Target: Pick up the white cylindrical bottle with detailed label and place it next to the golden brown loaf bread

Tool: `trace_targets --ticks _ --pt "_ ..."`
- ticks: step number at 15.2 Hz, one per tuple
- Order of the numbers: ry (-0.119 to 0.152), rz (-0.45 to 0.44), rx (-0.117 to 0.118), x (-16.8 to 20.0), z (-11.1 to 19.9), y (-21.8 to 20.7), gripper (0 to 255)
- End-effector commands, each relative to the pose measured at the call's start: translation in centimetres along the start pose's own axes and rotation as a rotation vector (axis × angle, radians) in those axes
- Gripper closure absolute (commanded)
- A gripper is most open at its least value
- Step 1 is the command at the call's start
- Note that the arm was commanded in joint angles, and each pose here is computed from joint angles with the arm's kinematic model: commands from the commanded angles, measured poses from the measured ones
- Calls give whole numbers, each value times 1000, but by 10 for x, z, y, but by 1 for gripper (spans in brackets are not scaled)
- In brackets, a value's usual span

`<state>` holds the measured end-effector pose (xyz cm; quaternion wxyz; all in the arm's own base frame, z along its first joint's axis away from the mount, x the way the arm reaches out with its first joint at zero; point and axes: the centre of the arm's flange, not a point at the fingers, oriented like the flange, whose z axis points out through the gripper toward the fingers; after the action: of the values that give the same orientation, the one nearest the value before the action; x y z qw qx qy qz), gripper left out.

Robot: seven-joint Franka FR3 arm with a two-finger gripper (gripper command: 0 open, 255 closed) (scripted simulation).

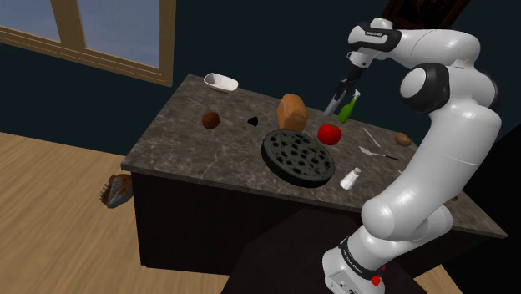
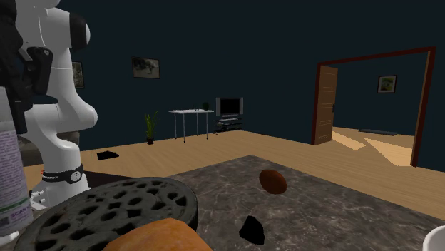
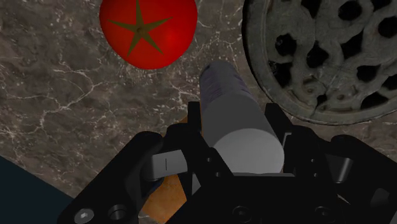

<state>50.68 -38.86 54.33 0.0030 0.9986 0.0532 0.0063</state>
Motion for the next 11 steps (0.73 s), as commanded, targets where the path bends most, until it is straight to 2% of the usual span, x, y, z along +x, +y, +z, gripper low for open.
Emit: trace_targets --ticks 1,11 --pt "1 0 0 0 11 0 255" --pt "1 0 0 -1 63 0 255"
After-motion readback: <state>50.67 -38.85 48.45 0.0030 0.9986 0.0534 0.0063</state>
